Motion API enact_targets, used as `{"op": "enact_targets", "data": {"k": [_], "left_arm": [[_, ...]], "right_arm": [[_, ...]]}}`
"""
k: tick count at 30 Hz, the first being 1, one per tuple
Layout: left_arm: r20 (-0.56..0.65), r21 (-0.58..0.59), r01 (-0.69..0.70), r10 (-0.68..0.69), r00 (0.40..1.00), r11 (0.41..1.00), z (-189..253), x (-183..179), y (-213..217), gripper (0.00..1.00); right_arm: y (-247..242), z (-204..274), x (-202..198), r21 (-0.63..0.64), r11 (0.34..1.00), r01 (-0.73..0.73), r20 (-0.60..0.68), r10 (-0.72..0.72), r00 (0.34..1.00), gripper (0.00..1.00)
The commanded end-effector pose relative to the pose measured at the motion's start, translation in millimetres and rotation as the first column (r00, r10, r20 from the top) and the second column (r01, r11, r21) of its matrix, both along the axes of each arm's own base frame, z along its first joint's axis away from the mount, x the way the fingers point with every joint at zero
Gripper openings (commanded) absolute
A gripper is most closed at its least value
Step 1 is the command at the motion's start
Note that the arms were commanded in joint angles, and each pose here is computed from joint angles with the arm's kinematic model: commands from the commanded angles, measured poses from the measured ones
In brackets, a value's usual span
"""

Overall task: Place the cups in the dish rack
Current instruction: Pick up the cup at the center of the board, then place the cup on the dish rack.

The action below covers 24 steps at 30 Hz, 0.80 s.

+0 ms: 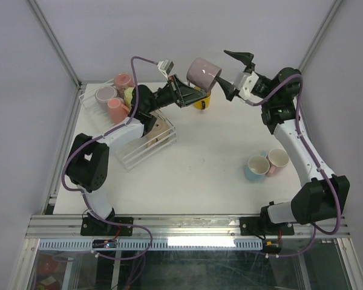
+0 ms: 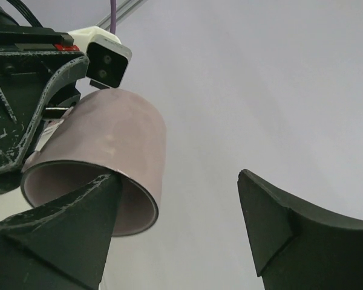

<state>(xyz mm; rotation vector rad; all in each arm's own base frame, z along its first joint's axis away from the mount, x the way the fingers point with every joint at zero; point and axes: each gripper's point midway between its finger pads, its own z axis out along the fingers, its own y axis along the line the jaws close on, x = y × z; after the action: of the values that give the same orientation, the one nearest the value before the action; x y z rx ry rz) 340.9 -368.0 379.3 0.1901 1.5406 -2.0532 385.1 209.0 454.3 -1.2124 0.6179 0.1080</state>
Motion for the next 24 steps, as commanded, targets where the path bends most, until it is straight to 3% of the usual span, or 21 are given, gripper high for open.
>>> {"op": "enact_targets", "data": {"k": [1, 7, 12, 18, 24], "left_arm": [[0.223, -0.130, -0.137, 0.164, 0.961, 0.982, 62.8, -11.5, 44.2, 0.00], [0.196, -0.036, -0.271, 0.273, 0.942, 0.962, 47.5, 1.2, 72.8, 0.00], [0.195, 0.101, -0.414, 0.390, 0.900, 0.905, 38.0, 7.8, 101.0, 0.00], [0.209, 0.273, -0.601, 0.564, 0.799, 0.751, 20.7, 16.4, 143.8, 0.00], [0.261, 0.476, -0.692, 0.663, 0.701, 0.543, -1.6, 16.3, 181.9, 0.00]], "right_arm": [[-5.6, 29.1, -20.1, 0.038, 0.999, 0.015, 0.080, -0.018, 0.997, 0.81], [-7.5, 21.4, -21.4, 0.048, 0.999, 0.024, 0.038, -0.026, 0.999, 0.85], [-10.4, 9.3, -18.3, 0.067, 0.997, 0.046, -0.056, -0.042, 0.998, 0.87], [-14.2, -35.0, -5.8, 0.042, 0.995, 0.087, -0.300, -0.070, 0.951, 0.91], [-24.7, -70.1, 1.5, 0.027, 0.993, 0.116, -0.508, -0.086, 0.857, 0.92]]}}
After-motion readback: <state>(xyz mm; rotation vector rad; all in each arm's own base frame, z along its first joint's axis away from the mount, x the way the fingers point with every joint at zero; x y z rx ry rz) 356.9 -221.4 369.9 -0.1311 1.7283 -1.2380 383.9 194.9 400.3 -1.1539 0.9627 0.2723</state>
